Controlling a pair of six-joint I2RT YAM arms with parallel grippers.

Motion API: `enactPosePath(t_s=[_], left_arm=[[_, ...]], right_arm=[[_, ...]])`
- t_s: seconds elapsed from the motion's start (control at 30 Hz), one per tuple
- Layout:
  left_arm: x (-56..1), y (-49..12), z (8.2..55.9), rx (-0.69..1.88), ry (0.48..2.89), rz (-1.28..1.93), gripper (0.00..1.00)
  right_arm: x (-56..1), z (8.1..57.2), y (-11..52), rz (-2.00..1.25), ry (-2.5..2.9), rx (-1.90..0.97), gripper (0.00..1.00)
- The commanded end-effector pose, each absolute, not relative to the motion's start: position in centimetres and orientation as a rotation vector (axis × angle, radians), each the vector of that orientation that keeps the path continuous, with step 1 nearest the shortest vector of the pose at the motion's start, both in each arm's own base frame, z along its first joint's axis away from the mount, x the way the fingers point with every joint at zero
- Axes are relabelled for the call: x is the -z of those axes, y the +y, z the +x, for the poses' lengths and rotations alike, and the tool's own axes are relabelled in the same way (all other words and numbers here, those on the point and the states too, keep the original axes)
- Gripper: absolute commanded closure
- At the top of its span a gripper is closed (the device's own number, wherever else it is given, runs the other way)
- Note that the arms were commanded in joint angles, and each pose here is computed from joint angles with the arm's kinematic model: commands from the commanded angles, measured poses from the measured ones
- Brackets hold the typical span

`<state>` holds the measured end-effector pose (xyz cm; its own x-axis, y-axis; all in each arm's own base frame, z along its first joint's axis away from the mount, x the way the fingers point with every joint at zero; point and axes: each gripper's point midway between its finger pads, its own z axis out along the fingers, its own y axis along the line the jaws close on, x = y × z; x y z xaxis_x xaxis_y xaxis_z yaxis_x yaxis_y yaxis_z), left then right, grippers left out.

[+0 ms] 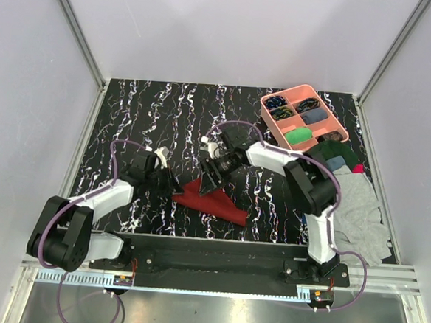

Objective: Fold the napkin, place the utensils inside, and roll it up
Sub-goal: Roll the napkin with the utensil

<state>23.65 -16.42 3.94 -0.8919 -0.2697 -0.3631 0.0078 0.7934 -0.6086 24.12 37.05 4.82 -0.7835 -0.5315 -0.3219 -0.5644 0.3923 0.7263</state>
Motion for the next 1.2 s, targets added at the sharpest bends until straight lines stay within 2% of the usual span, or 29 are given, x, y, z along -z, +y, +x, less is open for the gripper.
enactPosePath(t_s=[0.0,0.13,0.27,0.4,0.6,0.8,0.93,1.17], left_arm=[[-2.7,-14.8,24.0,0.745,2.597,-0.259,1.0],[-2.6,-14.3,24.4,0.739,2.608,-0.294,1.0],[-2.1,-14.1,24.7,0.753,2.635,-0.318,1.0],[-2.1,-14.3,25.1,0.771,2.648,-0.316,1.0],[-2.0,-13.9,25.5,0.781,2.659,-0.334,1.0],[-2.2,-14.2,25.4,0.802,2.657,-0.302,1.0],[-2.4,-14.3,25.3,0.807,2.652,-0.277,1.0],[-2.8,-15.0,25.4,0.812,2.638,-0.215,1.0]], right_arm=[[-8.5,27.2,37.0,-0.971,2.334,-1.181,0.21],[-10.2,26.3,36.3,-1.037,2.154,-0.988,0.16],[-9.2,23.4,36.9,-1.242,2.021,-0.748,0.12],[-7.9,21.9,38.0,-1.35,1.951,-0.557,0.12],[-5.9,22.5,38.3,-1.447,1.888,-0.353,0.11],[-7.9,22.4,39.3,-1.473,1.793,-0.334,0.1],[-9.7,22.9,39.4,-1.429,1.772,-0.33,0.0],[-9.8,24.2,38.6,-1.412,1.78,-0.293,0.0]])
